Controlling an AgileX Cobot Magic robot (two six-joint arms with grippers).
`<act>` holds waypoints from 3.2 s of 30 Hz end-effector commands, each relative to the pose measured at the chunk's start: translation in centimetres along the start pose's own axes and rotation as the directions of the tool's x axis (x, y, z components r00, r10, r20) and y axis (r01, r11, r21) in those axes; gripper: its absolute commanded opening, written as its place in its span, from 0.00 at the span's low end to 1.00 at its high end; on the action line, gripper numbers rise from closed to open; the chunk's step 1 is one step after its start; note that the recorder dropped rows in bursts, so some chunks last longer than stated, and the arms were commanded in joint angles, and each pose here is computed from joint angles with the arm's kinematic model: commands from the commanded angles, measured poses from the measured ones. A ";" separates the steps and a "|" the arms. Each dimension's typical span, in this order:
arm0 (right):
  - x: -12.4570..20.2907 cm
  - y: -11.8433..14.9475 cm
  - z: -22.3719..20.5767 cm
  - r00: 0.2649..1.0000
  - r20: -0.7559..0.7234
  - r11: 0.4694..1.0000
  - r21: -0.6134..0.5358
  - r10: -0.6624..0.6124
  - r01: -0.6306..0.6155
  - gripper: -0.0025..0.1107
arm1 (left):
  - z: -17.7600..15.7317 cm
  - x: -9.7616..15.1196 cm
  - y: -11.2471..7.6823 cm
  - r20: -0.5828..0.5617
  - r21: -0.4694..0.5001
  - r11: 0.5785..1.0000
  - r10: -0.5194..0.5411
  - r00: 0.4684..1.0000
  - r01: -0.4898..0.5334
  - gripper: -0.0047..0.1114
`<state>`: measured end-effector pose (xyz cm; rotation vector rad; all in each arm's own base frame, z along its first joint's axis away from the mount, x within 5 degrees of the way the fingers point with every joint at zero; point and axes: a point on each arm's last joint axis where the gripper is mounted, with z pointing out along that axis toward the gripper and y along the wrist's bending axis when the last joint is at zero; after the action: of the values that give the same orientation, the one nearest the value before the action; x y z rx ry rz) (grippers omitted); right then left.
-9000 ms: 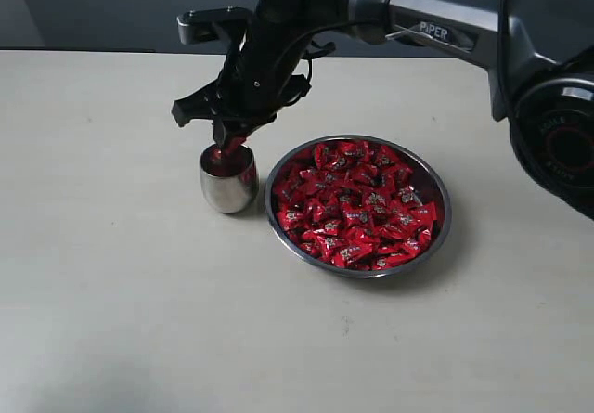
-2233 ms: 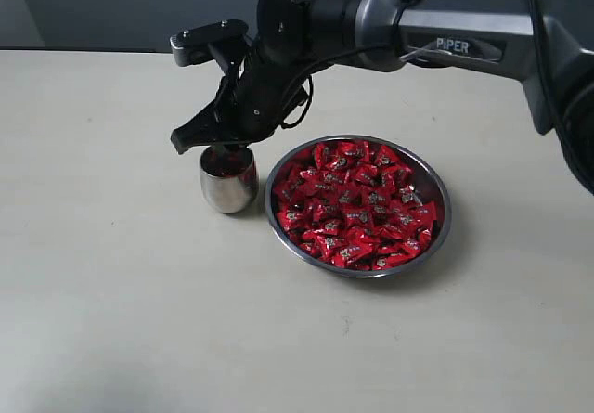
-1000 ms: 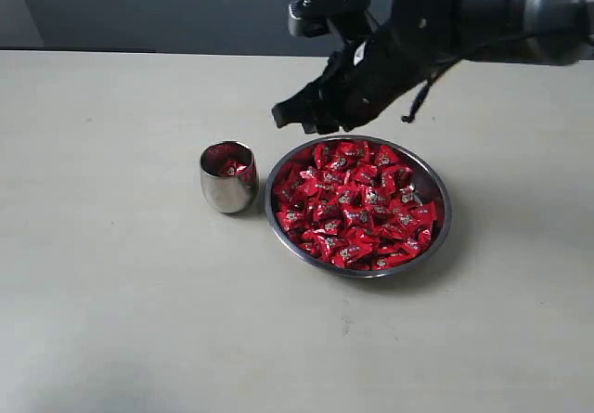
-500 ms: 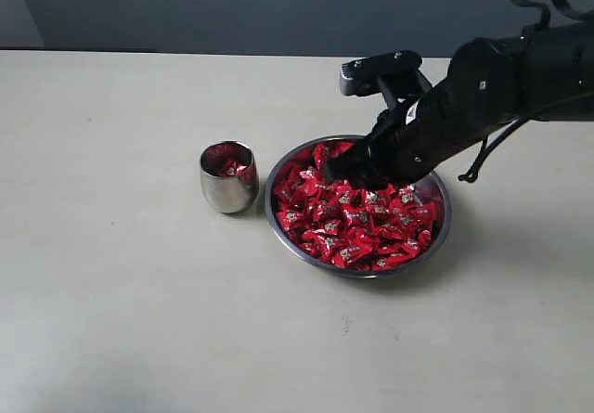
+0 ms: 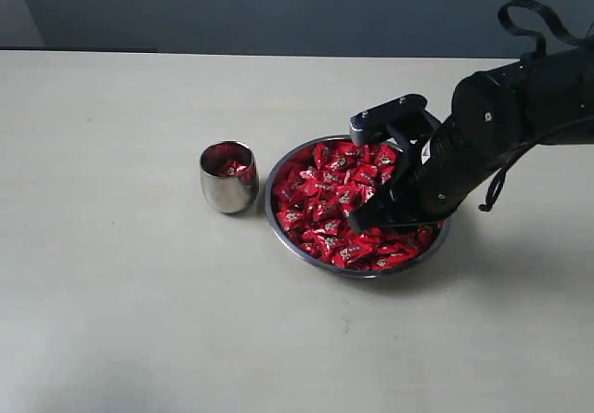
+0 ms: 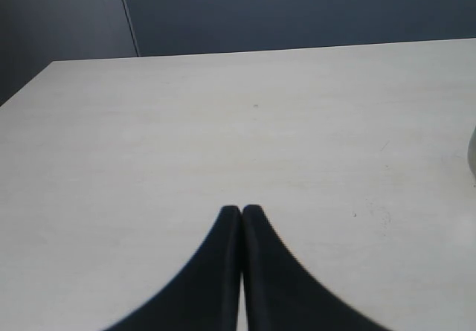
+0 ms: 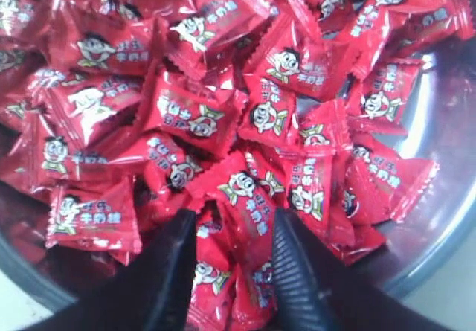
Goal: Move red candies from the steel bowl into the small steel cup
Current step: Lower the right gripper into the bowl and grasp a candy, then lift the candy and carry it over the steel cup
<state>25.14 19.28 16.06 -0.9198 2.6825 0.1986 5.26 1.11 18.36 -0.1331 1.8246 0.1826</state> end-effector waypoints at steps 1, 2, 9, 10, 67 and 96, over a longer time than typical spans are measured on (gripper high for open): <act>-0.2 -0.3 -0.2 0.999 0.031 1.000 0.019 -0.020 0.019 0.32 | 0.0 0.1 0.0 0.008 0.005 1.000 0.002 1.000 -0.002 0.04; -0.3 -0.3 -0.2 0.999 0.042 1.000 0.020 -0.020 0.019 0.32 | 0.0 0.1 0.0 0.008 0.005 1.000 0.002 1.000 -0.002 0.04; -0.1 -0.4 1.4 1.000 0.017 1.000 0.019 -0.017 0.016 0.32 | 0.0 0.1 0.0 0.008 0.005 1.000 0.002 1.000 -0.002 0.04; 0.0 -0.4 1.8 1.000 0.006 1.000 0.019 -0.016 0.016 0.32 | 0.0 0.1 0.0 0.008 0.005 1.000 0.002 1.000 -0.002 0.04; -10.6 2.1 -6.5 0.930 0.363 0.983 -0.181 0.049 0.019 0.01 | 0.0 0.1 0.0 0.008 0.005 1.000 0.002 1.000 -0.002 0.04; -15.5 7.9 2.4 0.973 0.213 0.951 -0.270 -0.093 0.150 0.01 | 0.0 0.1 0.0 0.008 0.005 1.000 0.002 1.000 -0.002 0.04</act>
<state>32.40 34.86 19.00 -1.0804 2.4456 0.6195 5.26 1.11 18.36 -0.1331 1.8246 0.1826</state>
